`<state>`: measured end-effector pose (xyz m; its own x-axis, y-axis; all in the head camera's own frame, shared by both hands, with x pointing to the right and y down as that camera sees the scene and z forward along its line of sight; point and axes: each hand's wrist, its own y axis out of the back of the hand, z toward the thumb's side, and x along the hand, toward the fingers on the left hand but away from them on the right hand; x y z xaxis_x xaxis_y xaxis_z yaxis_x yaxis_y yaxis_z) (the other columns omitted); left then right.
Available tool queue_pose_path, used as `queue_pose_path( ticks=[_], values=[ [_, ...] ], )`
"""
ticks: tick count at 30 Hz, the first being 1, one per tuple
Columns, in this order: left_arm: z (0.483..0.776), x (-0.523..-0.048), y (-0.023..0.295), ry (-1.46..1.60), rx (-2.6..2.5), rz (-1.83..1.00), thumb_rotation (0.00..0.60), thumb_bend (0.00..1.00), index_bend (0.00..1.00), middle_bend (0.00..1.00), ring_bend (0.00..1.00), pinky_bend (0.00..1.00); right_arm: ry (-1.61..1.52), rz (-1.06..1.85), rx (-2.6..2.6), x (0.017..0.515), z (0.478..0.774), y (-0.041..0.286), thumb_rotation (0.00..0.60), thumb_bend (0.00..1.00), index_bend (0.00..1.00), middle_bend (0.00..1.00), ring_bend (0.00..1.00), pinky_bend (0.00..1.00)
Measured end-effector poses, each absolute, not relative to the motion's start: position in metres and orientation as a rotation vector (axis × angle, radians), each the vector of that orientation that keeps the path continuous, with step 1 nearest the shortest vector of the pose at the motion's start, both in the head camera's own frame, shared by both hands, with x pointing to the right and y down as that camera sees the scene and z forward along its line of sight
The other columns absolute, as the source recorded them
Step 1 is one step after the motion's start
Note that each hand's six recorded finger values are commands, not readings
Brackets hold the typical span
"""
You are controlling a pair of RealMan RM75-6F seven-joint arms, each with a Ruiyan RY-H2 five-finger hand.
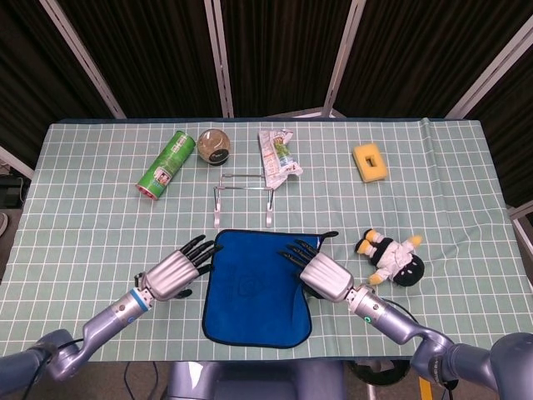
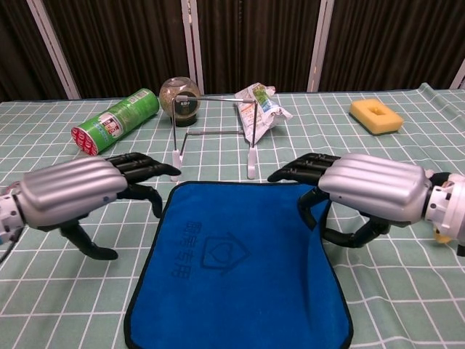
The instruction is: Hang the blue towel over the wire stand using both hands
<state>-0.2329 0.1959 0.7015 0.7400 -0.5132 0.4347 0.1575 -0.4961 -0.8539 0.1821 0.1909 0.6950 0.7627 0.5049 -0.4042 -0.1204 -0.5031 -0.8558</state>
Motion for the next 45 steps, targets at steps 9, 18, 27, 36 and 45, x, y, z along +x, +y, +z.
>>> queue_pose_path(
  ticks=[9,18,27,36,45],
  values=[
    [0.722,-0.210,0.193,0.234,-1.903,-0.834,0.600,0.16,0.35,0.00,0.00,0.00,-0.300,0.777,-1.968,0.180,0.694,0.191,0.600,0.44,0.65,0.04,0.00,0.00],
    [0.728,-0.196,0.190,0.232,-1.903,-0.837,0.600,0.16,0.35,0.00,0.00,0.00,-0.301,0.772,-1.972,0.180,0.695,0.193,0.600,0.44,0.65,0.04,0.00,0.00],
    [0.722,-0.183,0.188,0.240,-1.905,-0.809,0.600,0.18,0.35,0.00,0.00,0.00,-0.301,0.771,-1.974,0.181,0.694,0.193,0.600,0.44,0.65,0.04,0.00,0.00],
    [0.720,-0.188,0.185,0.238,-1.899,-0.824,0.600,0.19,0.36,0.00,0.00,0.00,-0.306,0.769,-1.969,0.182,0.692,0.191,0.600,0.44,0.65,0.04,0.00,0.00],
    [0.721,-0.179,0.187,0.231,-1.907,-0.814,0.600,0.21,0.37,0.00,0.00,0.00,-0.308,0.772,-1.965,0.184,0.691,0.190,0.600,0.44,0.65,0.04,0.00,0.00]
  ],
)
